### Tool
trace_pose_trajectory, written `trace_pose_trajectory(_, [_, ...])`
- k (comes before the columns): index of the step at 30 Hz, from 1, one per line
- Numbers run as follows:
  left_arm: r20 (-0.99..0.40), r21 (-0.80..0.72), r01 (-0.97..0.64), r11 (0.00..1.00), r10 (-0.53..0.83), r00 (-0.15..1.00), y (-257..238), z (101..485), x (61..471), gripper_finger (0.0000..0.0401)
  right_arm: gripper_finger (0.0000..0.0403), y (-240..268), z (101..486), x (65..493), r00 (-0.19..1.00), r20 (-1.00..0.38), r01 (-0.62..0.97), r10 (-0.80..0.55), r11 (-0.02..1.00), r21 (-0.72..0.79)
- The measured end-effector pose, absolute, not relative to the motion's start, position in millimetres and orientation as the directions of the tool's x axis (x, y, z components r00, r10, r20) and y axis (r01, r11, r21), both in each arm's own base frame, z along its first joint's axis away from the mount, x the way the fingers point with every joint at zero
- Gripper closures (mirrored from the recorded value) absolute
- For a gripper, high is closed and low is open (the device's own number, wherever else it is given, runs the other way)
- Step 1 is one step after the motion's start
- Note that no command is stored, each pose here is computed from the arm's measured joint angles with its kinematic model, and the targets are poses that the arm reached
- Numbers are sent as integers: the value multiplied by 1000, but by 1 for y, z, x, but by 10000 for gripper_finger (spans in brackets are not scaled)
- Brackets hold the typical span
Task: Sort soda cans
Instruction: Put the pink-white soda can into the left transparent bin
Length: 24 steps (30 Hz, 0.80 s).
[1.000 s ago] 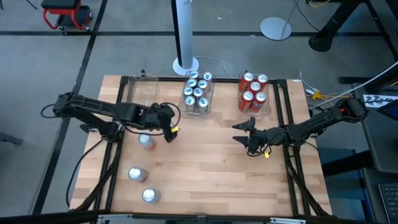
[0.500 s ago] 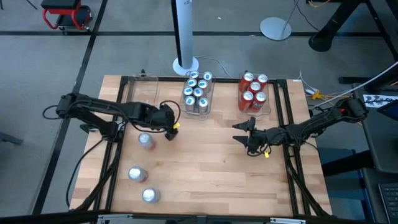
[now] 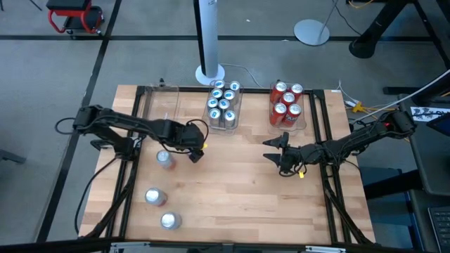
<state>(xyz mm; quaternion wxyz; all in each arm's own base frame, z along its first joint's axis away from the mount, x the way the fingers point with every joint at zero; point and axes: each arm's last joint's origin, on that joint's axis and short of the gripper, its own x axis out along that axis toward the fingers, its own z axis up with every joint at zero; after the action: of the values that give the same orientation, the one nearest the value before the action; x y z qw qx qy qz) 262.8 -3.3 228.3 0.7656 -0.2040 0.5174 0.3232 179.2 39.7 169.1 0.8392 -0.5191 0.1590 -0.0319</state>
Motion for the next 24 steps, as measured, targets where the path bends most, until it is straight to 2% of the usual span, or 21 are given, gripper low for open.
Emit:
trace_pose_trajectory(6, [-937, 36, -719, 695, 274, 218, 0, 222, 264, 19, 68, 40, 169, 179, 947, -235, -113, -219, 459, -881])
trace_pose_trajectory(14, [-938, 47, -708, 704, 274, 211, 0, 221, 265, 110, 68, 40, 169, 179, 947, -235, -113, -219, 458, -882])
trace_pose_trajectory(20, [-938, 49, -687, 725, 269, 217, 0, 226, 266, 111, 68, 40, 169, 179, 947, -235, -112, -220, 458, -882])
trace_pose_trajectory(24, [-926, 74, -683, 727, 304, 223, 1, 251, 268, 109, 68, 40, 169, 179, 947, -234, -111, -221, 458, -882])
